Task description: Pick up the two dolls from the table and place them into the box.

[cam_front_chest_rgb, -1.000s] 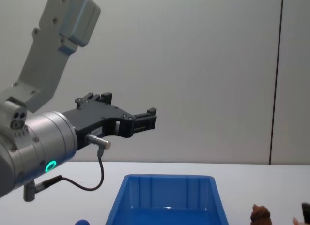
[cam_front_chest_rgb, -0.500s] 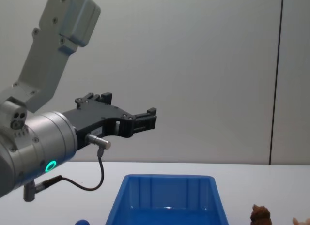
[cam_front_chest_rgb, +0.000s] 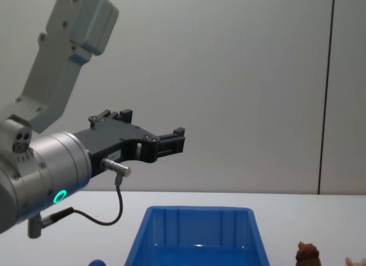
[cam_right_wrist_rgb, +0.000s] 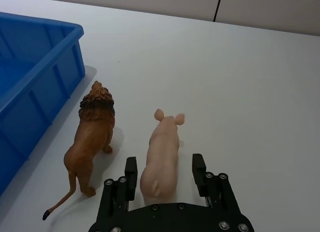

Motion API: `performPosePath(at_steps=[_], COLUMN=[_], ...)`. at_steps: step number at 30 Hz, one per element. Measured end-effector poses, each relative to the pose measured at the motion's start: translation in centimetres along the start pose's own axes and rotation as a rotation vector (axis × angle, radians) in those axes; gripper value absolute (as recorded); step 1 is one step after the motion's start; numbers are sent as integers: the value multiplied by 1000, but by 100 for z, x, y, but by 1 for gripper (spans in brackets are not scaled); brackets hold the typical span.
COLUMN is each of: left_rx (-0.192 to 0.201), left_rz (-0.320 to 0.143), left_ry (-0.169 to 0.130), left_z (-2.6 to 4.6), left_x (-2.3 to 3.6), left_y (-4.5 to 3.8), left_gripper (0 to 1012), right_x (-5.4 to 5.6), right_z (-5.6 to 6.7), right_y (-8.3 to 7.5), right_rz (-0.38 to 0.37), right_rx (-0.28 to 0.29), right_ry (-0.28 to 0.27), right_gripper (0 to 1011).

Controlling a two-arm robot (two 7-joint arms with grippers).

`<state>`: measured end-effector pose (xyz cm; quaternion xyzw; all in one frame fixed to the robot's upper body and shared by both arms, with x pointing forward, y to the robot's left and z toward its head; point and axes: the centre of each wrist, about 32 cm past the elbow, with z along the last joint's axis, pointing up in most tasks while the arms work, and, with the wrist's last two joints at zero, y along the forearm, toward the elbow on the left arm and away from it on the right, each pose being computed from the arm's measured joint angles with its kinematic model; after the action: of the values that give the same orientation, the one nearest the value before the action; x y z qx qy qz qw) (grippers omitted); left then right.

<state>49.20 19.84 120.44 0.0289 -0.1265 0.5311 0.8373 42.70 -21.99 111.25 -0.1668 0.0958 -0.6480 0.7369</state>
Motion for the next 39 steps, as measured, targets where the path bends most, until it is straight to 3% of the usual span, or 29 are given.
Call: performPosePath(at_steps=[9, 12, 18, 26, 39], left_rx=[0, 0, 0, 0, 0], left_rz=[0, 0, 0, 0, 0], left_ry=[0, 0, 0, 0, 0], left_z=[0, 0, 0, 0, 0], left_x=[0, 0, 0, 0, 0], left_y=[0, 0, 0, 0, 0], left_gripper=[1001, 1001, 1001, 1001, 1001], right_x=[-19, -18, -16, -11, -10], right_z=[-28, -28, -10, 102, 333], right_y=[29, 33, 28, -12, -37], right_rz=[-4, -13, -27, -33, 76], right_rx=[-12, -13, -4, 67, 193], right_ry=[-2, -4, -13, -33, -49], right_gripper=[425, 383, 383, 383, 383])
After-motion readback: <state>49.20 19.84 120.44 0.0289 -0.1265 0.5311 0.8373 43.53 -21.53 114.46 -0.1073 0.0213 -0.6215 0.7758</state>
